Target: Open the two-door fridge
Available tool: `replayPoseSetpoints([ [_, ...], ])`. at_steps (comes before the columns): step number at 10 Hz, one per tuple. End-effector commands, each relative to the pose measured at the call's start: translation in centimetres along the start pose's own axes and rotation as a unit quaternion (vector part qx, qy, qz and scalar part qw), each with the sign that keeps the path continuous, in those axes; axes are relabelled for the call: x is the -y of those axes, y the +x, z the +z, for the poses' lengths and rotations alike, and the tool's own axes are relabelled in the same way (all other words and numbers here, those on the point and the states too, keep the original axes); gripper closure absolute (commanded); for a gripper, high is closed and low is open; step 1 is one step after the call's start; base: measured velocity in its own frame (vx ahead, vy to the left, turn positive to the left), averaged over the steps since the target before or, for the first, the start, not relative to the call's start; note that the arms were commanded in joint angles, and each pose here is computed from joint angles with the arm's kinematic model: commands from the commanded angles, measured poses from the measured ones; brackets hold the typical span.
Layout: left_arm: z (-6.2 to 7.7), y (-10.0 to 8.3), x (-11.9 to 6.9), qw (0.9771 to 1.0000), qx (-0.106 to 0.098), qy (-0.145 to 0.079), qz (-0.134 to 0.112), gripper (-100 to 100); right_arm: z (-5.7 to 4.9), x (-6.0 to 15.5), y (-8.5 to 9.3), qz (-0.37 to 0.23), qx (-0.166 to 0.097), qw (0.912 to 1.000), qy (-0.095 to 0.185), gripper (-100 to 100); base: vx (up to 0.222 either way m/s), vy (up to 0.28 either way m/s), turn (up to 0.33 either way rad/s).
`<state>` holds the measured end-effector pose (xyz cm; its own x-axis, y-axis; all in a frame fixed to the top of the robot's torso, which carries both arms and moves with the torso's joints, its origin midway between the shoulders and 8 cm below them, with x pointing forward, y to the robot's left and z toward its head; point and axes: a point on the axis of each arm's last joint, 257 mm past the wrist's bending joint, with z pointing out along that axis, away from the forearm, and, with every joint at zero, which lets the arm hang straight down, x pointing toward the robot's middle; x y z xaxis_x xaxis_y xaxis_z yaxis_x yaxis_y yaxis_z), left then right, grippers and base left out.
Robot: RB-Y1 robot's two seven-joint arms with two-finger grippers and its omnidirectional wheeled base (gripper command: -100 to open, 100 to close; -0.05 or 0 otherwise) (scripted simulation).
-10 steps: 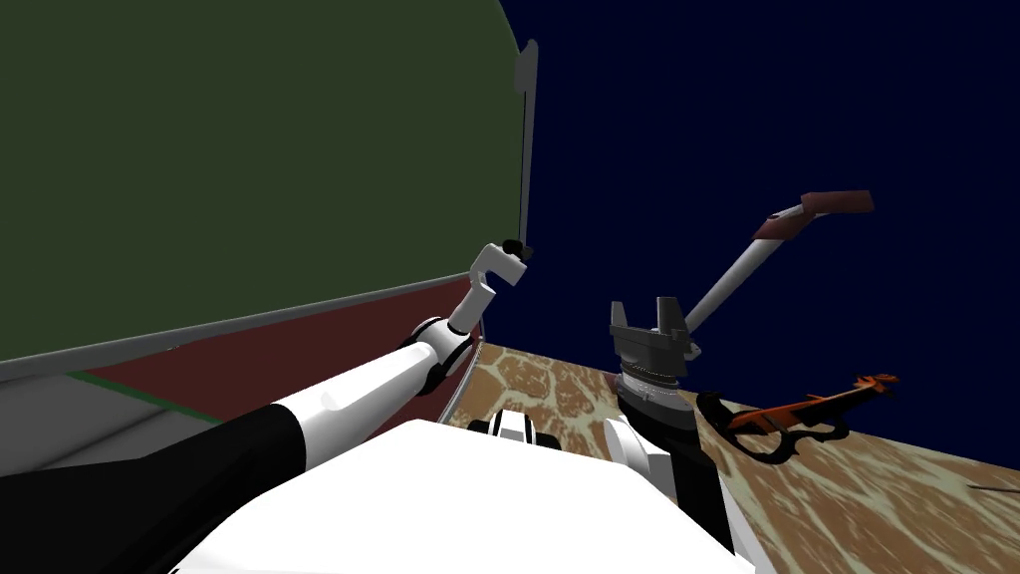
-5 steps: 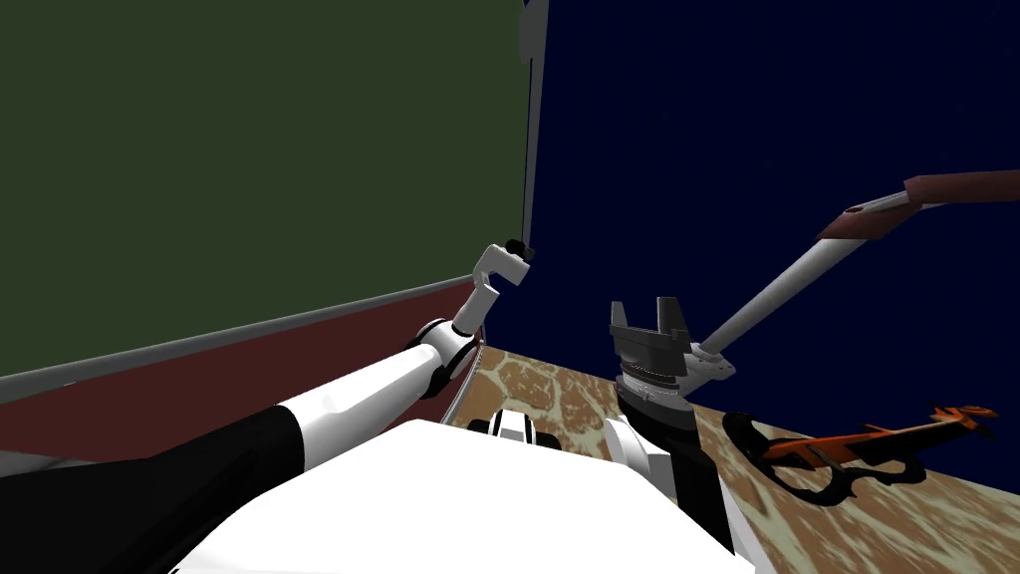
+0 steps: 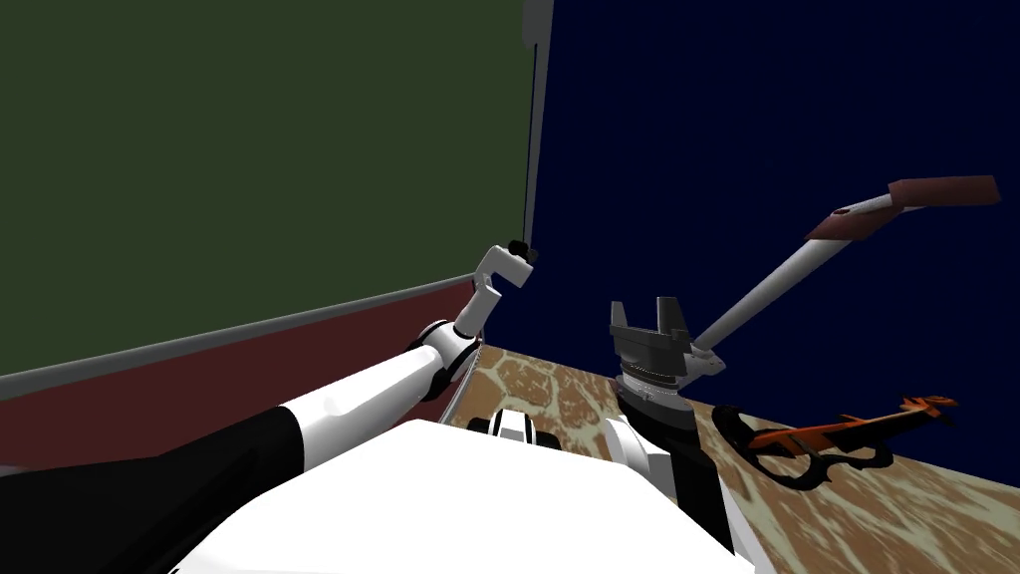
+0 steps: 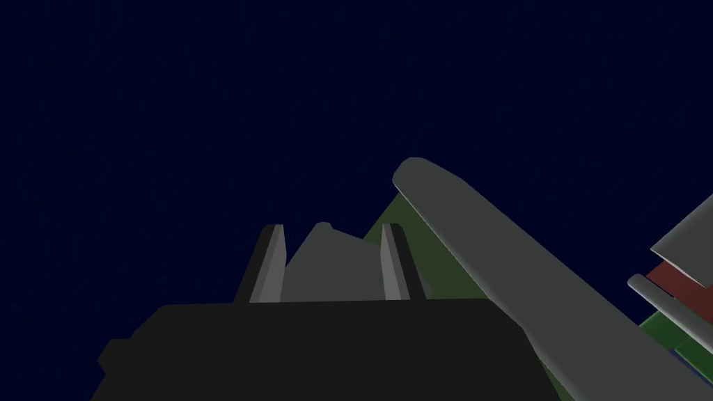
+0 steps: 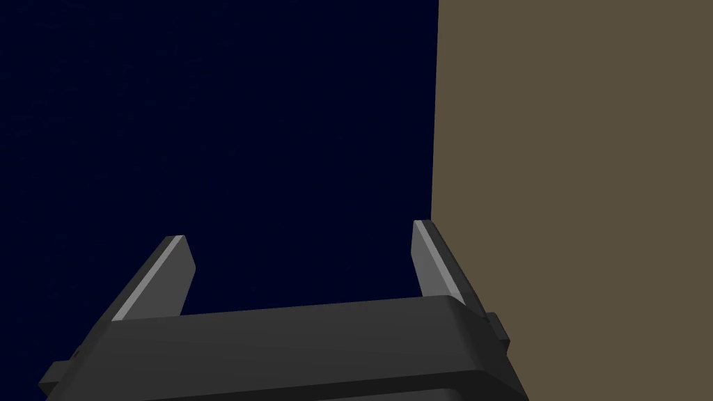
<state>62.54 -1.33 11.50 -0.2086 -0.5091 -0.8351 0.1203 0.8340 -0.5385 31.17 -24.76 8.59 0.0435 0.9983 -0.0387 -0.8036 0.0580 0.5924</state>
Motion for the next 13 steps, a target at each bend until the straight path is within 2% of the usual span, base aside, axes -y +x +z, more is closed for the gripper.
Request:
replayPoseSetpoints([
  [1, -1.0, 1.1, 3.0, 0.9995, -0.012, 0.028, 0.004, 100, 0.0, 0.0, 0.0, 0.000, 0.000, 1.0000, 0.000, 0, -0.171, 0.023, -0.082],
  [2, -1.3, 1.6, 3.9, 0.9992, -0.017, 0.036, 0.005, 100, 0.0, 0.0, 0.0, 0.000, 0.000, 1.0000, 0.000, 0, -0.177, -0.001, -0.075],
  [3, -1.3, 1.6, 3.9, 0.9992, -0.017, 0.036, 0.005, 100, 0.0, 0.0, 0.0, 0.000, 0.000, 1.0000, 0.000, 0, -0.109, -0.021, -0.049],
  [4, -2.5, 3.1, 6.6, 0.9976, -0.031, 0.062, 0.009, 100, 0.0, 0.0, 0.0, 0.000, 0.000, 1.0000, 0.000, 0, -0.154, -0.030, -0.111],
  [5, -2.9, 3.6, 7.5, 0.9968, -0.036, 0.070, 0.010, 100, 0.0, 0.0, 0.0, 0.000, 0.000, 1.0000, 0.000, 0, -0.235, -0.025, -0.110],
  [6, -2.4, 3.5, 6.1, 0.9979, -0.038, 0.052, 0.008, 100, 0.0, 0.0, 0.0, 0.000, 0.000, 1.0000, 0.000, 0, -0.107, -0.010, -0.033],
  [7, -3.2, 4.5, 7.5, 0.9964, -0.048, 0.069, 0.011, 100, 0.0, 0.0, 0.0, 0.000, 0.000, 1.0000, 0.000, 0, -0.124, 0.001, -0.104],
  [11, -5.2, 5.7, 10.7, 0.9922, -0.060, 0.108, 0.017, 100, 0.0, 0.0, 0.0, 0.000, 0.000, 1.0000, 0.000, 0, -0.198, 0.019, -0.111],
  [12, -5.2, 5.7, 10.7, 0.9922, -0.060, 0.108, 0.017, 100, 0.0, 0.0, 0.0, 0.000, 0.000, 1.0000, 0.000, 0, -0.112, 0.000, -0.042],
  [13, -5.7, 6.0, 11.4, 0.9909, -0.063, 0.117, 0.018, 100, 0.0, 0.0, 0.0, 0.000, 0.000, 1.0000, 0.000, 0, -0.080, 0.000, -0.051],
])
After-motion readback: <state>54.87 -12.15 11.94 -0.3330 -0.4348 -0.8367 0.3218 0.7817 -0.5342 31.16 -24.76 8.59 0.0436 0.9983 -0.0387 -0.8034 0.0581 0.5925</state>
